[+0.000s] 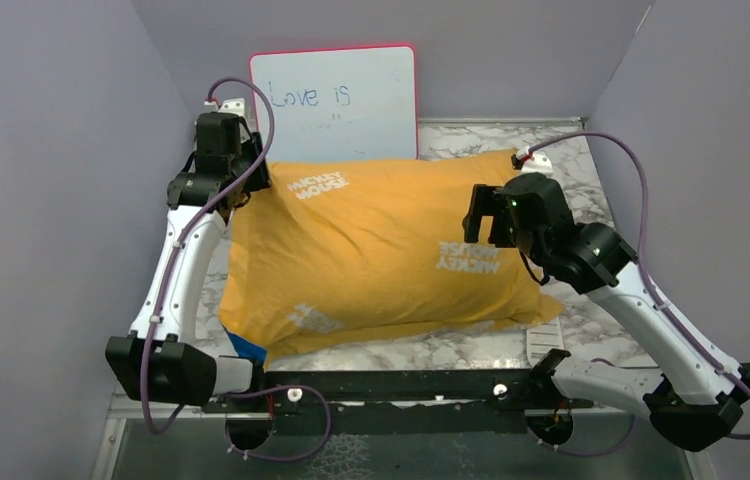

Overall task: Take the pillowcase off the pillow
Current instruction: Adjust the pillow at the center of the board.

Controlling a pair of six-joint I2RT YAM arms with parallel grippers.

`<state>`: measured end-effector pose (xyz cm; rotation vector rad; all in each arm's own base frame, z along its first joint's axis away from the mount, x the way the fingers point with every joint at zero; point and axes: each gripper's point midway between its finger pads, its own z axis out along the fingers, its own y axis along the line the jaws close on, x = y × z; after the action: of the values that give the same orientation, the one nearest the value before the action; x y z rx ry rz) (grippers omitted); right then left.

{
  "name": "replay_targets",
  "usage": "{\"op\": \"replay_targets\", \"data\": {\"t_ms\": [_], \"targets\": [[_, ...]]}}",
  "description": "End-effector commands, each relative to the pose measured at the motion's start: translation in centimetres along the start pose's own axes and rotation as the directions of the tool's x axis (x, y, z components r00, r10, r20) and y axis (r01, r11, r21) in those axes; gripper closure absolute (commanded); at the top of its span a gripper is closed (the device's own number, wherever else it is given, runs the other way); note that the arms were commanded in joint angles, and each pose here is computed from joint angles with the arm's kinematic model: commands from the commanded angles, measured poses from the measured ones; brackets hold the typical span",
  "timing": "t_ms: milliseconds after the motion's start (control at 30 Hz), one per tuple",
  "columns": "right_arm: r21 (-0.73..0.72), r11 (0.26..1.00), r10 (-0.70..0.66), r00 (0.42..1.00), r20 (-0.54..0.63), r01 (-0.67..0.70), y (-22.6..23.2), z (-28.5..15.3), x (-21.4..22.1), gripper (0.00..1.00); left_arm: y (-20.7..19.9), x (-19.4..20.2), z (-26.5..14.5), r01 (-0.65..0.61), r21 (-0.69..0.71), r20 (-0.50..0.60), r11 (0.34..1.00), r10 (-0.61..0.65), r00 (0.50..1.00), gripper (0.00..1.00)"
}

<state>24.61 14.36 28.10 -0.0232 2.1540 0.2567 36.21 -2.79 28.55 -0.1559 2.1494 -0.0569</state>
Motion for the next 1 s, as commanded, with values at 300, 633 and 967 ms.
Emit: {"op": "replay_targets", "data": {"t_ms": [300, 633, 967], "targets": [[0.287, 0.948, 0.167, 0.982, -0.086, -0.136, -5.1, 2.0, 6.3, 0.0, -1.0, -0.2, -7.5, 0.043, 0.131, 0.143, 0.99, -0.061, 0.988, 0.01], [-0.4, 0.878, 0.043, 0.875, -0.482, -0.263, 9.1, 6.0, 13.3, 0.08, -8.2, 2.7, -12.0, 0.04, 0.556, 0.055, 0.83, -0.085, 0.995, 0.01], [-0.497, 0.863, -0.067, 0.959, -0.277, -0.083, 14.1, 1.1, 7.6, 0.08, -9.0, 4.3, -11.3, 0.034, 0.599, 0.018, 0.8, -0.056, 0.998, 0.01]]}}
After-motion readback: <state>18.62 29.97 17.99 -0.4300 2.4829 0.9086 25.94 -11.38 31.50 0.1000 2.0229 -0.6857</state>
